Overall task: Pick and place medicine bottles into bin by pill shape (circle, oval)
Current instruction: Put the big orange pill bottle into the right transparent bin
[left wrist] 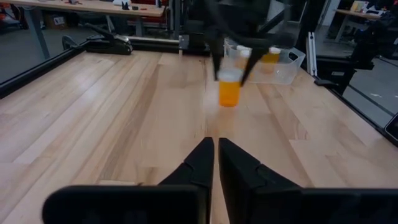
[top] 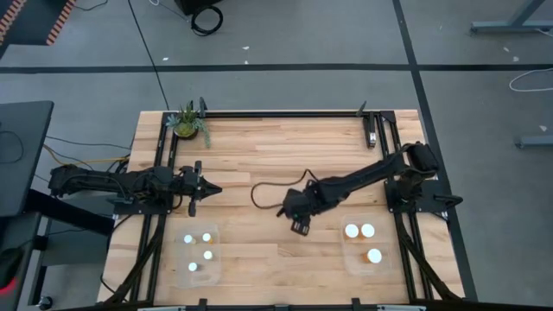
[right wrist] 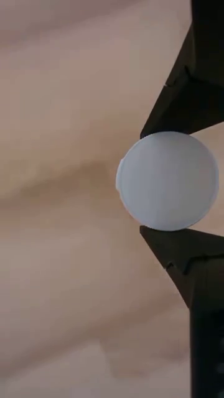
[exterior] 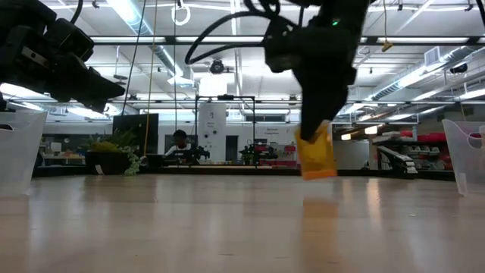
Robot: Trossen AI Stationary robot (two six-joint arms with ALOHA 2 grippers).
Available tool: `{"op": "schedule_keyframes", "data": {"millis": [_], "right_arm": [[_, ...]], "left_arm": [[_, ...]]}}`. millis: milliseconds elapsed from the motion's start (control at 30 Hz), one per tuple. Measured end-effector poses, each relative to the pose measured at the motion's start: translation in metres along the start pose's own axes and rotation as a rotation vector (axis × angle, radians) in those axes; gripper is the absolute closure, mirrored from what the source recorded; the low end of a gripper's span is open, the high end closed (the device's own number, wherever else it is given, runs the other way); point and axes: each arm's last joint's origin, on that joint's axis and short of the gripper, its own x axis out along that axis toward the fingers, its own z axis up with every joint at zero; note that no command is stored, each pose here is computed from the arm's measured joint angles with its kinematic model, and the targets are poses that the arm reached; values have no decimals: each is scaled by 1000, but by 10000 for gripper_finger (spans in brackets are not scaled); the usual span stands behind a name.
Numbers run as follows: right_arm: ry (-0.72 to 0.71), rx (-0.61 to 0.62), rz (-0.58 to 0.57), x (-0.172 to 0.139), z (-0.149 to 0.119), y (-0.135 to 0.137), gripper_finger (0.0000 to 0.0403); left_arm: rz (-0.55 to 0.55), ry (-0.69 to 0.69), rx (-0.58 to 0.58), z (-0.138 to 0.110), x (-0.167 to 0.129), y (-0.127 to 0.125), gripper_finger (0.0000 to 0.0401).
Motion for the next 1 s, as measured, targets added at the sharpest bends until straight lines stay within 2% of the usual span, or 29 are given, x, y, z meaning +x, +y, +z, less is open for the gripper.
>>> {"op": "schedule_keyframes", "data": {"millis": [333, 600, 733, 1000], "right_arm": [[128, -7, 78, -12, -43, 42, 173], [165, 23, 116, -23, -71, 67, 171], [149, 65, 149, -41, -80, 73, 171], [23, 180, 184, -93, -100, 72, 171]], "left_arm": [[0, 1, 0, 0, 0, 0, 369], [0, 0, 0, 0, 0, 0, 370], [0, 1, 0, 0, 0, 0, 375], [0, 0, 0, 0, 0, 0, 367]]}}
